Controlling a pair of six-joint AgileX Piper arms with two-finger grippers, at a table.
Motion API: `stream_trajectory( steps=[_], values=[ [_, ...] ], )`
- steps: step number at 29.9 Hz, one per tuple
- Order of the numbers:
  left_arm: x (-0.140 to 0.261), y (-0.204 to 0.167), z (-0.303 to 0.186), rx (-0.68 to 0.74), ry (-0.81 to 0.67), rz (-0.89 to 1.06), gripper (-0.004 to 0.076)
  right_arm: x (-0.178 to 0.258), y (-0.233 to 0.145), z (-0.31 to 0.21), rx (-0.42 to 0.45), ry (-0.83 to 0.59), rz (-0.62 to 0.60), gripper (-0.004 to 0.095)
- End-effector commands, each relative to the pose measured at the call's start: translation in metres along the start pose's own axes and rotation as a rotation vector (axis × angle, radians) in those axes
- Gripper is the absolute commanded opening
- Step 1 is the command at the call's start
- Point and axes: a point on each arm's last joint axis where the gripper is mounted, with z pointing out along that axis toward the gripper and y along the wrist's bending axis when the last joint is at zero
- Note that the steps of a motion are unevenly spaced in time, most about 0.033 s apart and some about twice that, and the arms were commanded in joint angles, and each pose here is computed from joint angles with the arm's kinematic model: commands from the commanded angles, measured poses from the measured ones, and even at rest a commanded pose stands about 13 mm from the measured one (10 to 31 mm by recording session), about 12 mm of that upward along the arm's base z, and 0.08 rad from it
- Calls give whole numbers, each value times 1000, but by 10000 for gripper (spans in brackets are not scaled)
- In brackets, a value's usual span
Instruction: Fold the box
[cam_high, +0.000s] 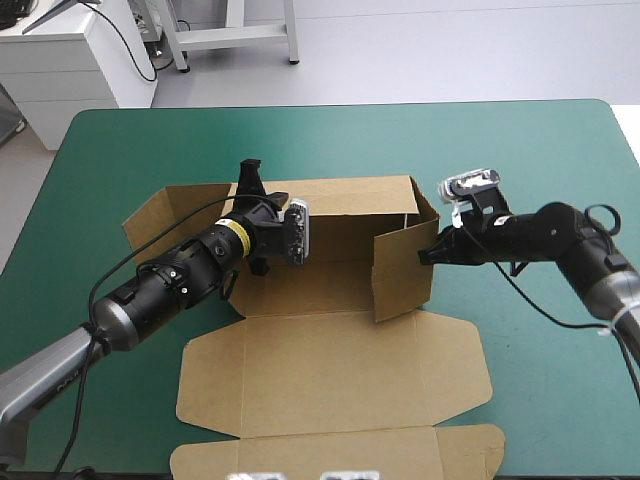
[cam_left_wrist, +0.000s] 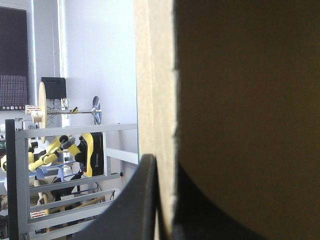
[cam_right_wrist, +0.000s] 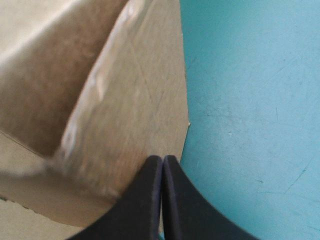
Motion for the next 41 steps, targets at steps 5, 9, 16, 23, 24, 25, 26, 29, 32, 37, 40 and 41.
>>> stream_trajectory(
  steps=[5,9,16,23,24,25,26,29,32,37,40,41],
  values=[
    [5,-2,-5,42,63,-42,-8,31,8,-13,33,-245,-112,-15],
    [5,-2,-5,44,67,-42,-8,39,12,-9,-11,-234,-145,20],
    [5,-3,-5,47,70,-42,-8,42,17,-10,-61,-204,-228,387],
    [5,-3,-5,47,70,-44,-8,42,22,-18,-63,-226,-316,473],
    [5,-3,-5,47,70,-44,-8,41,23,-19,-65,-233,-325,476],
    [5,-3,-5,47,70,-44,-8,41,23,-18,-71,-240,-340,490],
    [5,-3,-5,48,70,-46,-8,41,23,-16,-79,-239,-360,520],
    [5,-3,-5,48,69,-46,-8,40,23,-11,-109,-248,-373,645],
    [4,-3,-5,49,62,-56,-8,38,20,-6,-92,-250,-350,679],
    [-6,-5,-6,48,22,-54,-8,38,20,-2,-86,-244,-367,679],
    [-12,-6,-7,45,-4,-51,-8,35,26,4,-34,-259,-399,679],
    [-13,-6,-7,47,-5,-50,-8,34,29,7,-7,-265,-410,679]
  ],
)
